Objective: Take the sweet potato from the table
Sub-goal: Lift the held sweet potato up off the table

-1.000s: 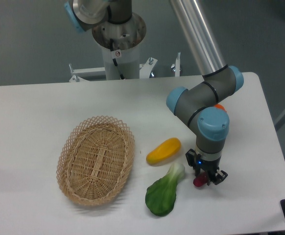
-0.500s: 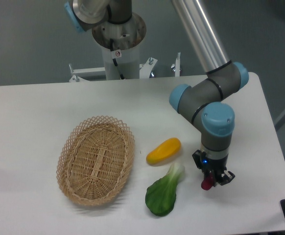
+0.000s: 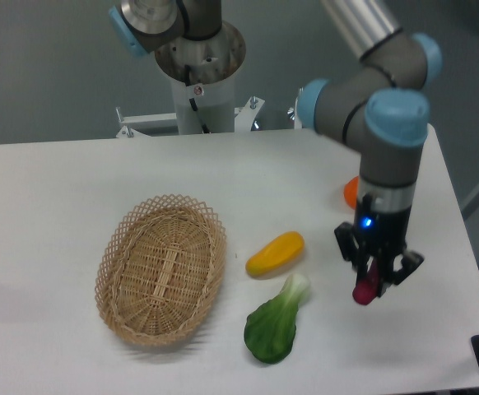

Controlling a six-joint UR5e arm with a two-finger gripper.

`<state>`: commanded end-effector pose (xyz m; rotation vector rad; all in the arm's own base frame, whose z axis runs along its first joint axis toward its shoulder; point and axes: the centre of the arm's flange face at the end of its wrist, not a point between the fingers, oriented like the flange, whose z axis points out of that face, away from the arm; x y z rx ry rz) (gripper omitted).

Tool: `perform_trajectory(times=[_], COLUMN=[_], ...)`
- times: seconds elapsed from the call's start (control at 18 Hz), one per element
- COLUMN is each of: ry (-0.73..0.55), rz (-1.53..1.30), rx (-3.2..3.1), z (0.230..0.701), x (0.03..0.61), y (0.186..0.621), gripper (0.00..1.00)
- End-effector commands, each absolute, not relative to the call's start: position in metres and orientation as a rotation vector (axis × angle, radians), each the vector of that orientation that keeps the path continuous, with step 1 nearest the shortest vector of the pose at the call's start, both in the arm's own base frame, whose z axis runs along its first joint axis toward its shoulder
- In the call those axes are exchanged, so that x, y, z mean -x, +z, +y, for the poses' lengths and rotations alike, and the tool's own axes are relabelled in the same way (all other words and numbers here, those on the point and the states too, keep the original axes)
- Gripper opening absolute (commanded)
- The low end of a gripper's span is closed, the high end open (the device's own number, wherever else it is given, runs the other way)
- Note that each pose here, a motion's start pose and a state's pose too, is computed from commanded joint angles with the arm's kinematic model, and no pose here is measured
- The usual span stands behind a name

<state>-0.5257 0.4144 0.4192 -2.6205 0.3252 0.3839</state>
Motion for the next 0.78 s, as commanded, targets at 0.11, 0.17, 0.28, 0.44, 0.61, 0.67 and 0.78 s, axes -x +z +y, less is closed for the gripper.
perform_trajectory(times=[0.11, 0.17, 0.28, 0.44, 0.61, 0.67, 0.78], ry=[0.367, 0.358, 0.350, 0.361, 0.350, 0.347, 0.351], rz=[0.304, 0.291, 0.287, 0.325, 0.354, 0.366, 0.376], rx=[2.607, 2.597, 2.576, 2.582, 2.594, 2.598, 2.602], z=[0.397, 0.390, 0.380, 0.366, 0.353, 0.353, 0.352], x=[0.528, 0.532, 0.534, 0.538, 0.540, 0.539, 0.540], y=[0.433, 0.437, 0.443, 0.450, 0.454, 0.453, 0.454], gripper=[0.19, 0.19, 0.19, 0.19, 0.19, 0.19, 0.19])
